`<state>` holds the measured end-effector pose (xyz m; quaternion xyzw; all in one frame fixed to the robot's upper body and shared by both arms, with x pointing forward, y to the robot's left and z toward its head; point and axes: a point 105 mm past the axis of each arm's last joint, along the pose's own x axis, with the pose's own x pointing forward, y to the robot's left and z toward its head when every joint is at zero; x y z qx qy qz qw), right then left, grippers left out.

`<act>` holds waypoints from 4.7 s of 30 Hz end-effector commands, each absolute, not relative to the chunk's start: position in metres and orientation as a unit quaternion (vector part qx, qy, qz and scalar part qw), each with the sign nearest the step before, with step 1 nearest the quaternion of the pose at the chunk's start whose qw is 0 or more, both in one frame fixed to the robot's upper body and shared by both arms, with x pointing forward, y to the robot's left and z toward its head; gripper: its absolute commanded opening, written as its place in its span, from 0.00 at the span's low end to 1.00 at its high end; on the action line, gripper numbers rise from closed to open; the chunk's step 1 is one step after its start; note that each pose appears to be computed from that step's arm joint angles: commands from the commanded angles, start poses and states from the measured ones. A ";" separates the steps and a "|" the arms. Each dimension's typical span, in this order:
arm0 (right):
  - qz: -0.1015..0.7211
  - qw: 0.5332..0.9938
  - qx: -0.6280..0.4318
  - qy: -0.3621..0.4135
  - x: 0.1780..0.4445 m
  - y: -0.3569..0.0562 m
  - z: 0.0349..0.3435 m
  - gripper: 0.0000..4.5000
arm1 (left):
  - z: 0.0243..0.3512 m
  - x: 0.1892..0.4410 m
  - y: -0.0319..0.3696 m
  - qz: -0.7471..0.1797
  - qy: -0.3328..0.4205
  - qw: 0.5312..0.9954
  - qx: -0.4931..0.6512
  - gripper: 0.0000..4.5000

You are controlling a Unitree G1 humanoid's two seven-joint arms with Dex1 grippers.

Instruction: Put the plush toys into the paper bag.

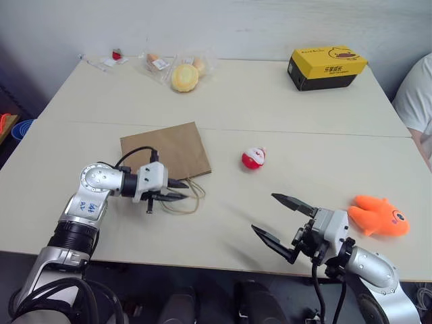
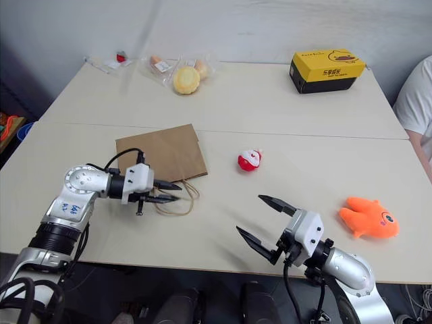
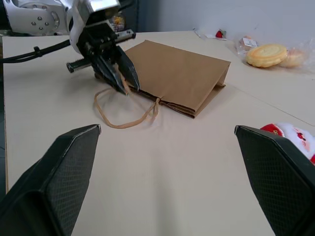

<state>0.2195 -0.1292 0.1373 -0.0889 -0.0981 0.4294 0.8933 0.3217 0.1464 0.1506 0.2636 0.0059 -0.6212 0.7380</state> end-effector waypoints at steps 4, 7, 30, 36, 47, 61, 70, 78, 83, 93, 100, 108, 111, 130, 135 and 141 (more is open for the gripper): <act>0.427 0.892 -0.105 -0.102 0.220 -0.138 0.143 1.00 | 0.201 0.306 0.110 -0.674 -0.049 0.723 0.142 0.01; 0.444 0.886 -0.085 -0.105 0.223 -0.133 0.151 0.86 | 0.220 0.299 0.094 -0.692 -0.063 0.712 0.098 0.00; 0.479 0.859 -0.147 -0.102 0.304 -0.033 0.146 0.00 | 0.246 0.283 0.056 -0.709 -0.067 0.702 -0.013 0.00; 0.480 0.856 -0.161 -0.103 0.317 -0.010 0.142 0.00 | 0.257 0.283 0.058 -0.707 -0.073 0.702 -0.050 0.00; 0.492 0.851 -0.167 -0.075 0.335 0.003 0.123 0.00 | 0.273 0.287 0.076 -0.696 -0.067 0.706 -0.113 0.00; 0.492 0.849 -0.195 0.007 0.329 -0.027 0.080 0.00 | 0.294 0.306 0.112 -0.637 -0.105 0.753 -0.131 0.00; 0.501 0.847 -0.154 -0.084 0.325 -0.025 0.120 0.00 | 0.278 0.300 0.102 -0.659 -0.076 0.742 -0.100 0.00; 0.537 0.821 -0.129 -0.146 0.308 -0.040 0.162 0.00 | 0.270 0.297 0.087 -0.676 -0.070 0.727 -0.095 0.00; 0.546 0.815 -0.116 -0.154 0.282 -0.072 0.177 0.19 | 0.266 0.295 0.081 -0.689 -0.063 0.715 -0.098 0.00; 0.370 0.897 -0.170 -0.170 0.238 -0.174 0.197 0.96 | 0.246 0.294 0.072 -0.711 -0.039 0.696 -0.091 0.00; 0.190 0.959 -0.197 -0.079 0.176 -0.262 0.163 0.99 | 0.238 0.295 0.069 -0.722 -0.027 0.686 -0.091 0.00; -0.027 0.965 -0.246 0.084 0.075 -0.364 0.097 0.99 | 0.233 0.297 0.066 -0.727 -0.022 0.681 -0.090 0.00; -0.001 0.960 -0.267 0.084 0.077 -0.361 0.097 0.99 | 0.232 0.298 0.066 -0.727 -0.021 0.681 -0.089 0.00; 0.143 0.867 -0.444 0.176 0.225 -0.371 0.099 0.90 | 0.234 0.298 0.065 -0.716 -0.026 0.693 -0.082 0.00; 0.163 0.867 -0.432 0.188 0.241 -0.369 0.092 0.55 | 0.238 0.299 0.069 -0.708 -0.020 0.701 -0.081 0.00; 0.212 0.881 -0.407 0.119 0.256 -0.340 0.114 0.13 | 0.251 0.296 0.079 -0.713 -0.018 0.697 -0.076 0.00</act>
